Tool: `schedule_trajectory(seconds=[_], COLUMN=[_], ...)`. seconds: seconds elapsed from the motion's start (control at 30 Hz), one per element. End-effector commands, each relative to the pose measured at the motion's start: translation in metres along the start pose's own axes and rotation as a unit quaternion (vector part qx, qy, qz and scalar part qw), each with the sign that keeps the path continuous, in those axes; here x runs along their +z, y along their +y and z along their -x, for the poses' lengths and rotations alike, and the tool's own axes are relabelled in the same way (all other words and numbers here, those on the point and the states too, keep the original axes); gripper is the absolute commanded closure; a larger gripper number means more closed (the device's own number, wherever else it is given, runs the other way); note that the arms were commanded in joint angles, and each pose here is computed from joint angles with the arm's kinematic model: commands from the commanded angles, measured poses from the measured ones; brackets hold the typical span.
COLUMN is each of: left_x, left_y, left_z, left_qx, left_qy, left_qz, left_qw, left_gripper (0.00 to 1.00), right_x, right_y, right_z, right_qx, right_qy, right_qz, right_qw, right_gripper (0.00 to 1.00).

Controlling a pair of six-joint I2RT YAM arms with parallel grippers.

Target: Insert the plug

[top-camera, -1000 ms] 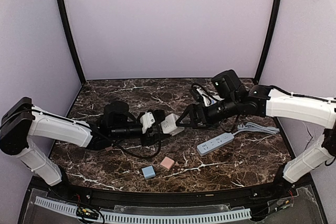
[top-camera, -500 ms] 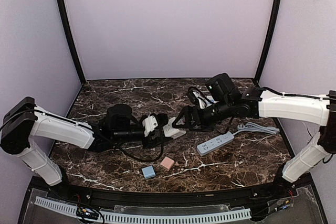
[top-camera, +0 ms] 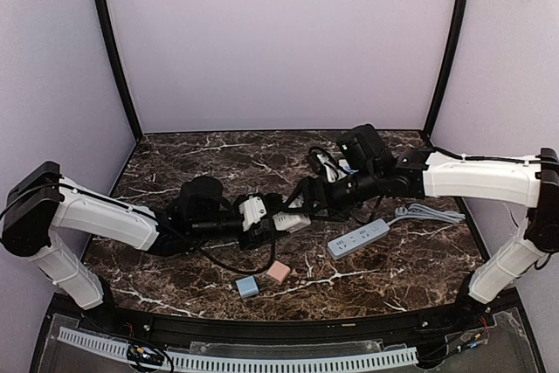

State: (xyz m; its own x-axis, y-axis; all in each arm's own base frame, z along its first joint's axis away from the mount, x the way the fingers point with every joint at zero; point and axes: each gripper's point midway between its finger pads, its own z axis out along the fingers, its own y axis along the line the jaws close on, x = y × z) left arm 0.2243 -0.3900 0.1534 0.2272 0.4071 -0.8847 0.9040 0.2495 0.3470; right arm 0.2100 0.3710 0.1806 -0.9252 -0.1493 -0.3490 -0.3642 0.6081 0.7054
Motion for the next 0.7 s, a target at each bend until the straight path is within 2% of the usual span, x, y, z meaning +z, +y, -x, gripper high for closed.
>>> schedule_trajectory(seconds=[0.0,0.23,0.53,0.6,0.67], left_x=[0.001,0.002,0.002,0.002,0.001], left_y=[0.007,0.007,0.005,0.005,0.004], left_z=[0.020,0.023,0.025,0.026,0.027], left_qx=[0.013,0.013,0.016,0.016,0.017], left_qy=[-0.029,-0.035,-0.039,-0.041,-0.044], left_qz=[0.015,0.016,0.015,0.015,0.015], left_qw=[0.999,0.999,0.999,0.999,0.999], left_gripper=[0.99,0.99,0.99,0.99,0.99], right_x=[0.008,0.010,0.012,0.014,0.014], right_y=[0.006,0.008,0.009,0.008,0.008], right_z=[-0.004,-0.007,-0.012,-0.013,-0.014], right_qx=[-0.002,-0.003,-0.007,-0.006,-0.007], right_qy=[0.006,0.011,0.019,0.021,0.023], right_qz=[0.016,0.023,0.028,0.027,0.027], right_qw=[1.000,1.000,0.999,0.999,0.999], right_gripper=[0.10,0.15,0.28,0.26,0.19])
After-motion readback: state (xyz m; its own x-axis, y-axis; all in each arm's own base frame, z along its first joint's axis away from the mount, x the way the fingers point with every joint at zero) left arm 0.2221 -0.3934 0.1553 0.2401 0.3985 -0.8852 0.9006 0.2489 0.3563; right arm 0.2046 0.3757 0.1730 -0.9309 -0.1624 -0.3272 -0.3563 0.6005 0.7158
